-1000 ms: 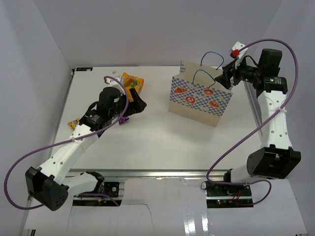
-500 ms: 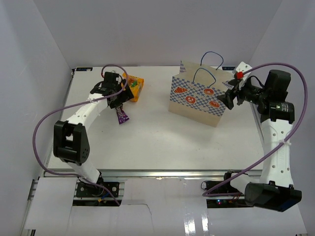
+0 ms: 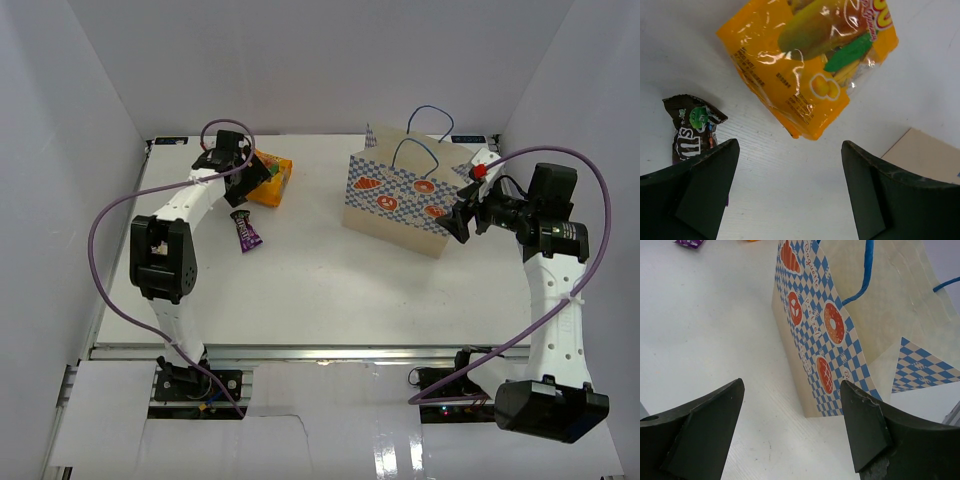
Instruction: Place the snacks into the paper bag
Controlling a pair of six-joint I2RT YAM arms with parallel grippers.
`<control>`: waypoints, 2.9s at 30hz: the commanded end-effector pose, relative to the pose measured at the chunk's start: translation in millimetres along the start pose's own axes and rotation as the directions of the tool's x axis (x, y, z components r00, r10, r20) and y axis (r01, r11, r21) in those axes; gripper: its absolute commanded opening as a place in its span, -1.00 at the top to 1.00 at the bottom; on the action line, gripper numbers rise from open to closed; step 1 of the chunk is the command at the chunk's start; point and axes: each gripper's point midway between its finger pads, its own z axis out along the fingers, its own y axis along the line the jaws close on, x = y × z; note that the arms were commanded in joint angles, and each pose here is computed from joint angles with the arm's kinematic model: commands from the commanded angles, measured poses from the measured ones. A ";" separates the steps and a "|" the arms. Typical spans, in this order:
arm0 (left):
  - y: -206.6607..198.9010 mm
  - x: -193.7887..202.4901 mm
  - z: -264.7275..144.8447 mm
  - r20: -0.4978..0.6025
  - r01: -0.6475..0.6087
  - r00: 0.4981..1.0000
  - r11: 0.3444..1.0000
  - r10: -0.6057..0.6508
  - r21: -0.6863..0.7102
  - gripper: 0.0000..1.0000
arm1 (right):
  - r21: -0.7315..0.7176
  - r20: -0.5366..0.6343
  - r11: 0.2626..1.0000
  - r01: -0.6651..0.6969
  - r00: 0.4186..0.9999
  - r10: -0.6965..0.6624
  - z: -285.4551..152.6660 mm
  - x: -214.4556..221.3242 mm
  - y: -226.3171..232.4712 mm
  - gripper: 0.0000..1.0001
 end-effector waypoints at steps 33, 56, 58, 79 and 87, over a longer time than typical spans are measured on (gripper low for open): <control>19.0 -4.2 59.8 -0.107 0.341 0.937 0.935 -0.331 0.094 0.31 | -0.028 0.016 0.999 -0.019 1.000 0.019 -2.9 -5.4 7.6 -0.67; -75.1 -82.0 -140.4 0.426 -0.377 0.896 0.724 0.127 0.578 1.00 | -0.042 0.049 0.999 -0.001 0.999 0.003 -4.6 -17.0 8.3 -0.67; -83.0 -87.8 -166.7 0.483 -0.427 0.866 0.688 0.126 0.587 1.00 | -0.042 0.054 0.999 0.001 0.999 0.001 -5.0 -18.6 8.1 -0.68; -229.1 -40.1 -346.7 0.778 -0.796 0.603 0.079 0.177 0.600 1.00 | -0.015 0.080 0.999 0.046 0.996 -0.045 -11.1 -31.4 6.1 -0.68; -283.7 -6.0 -346.9 0.849 -0.852 0.493 -0.091 0.190 0.515 1.00 | 0.001 0.087 0.999 0.045 0.995 -0.045 -15.0 -35.0 5.4 -0.68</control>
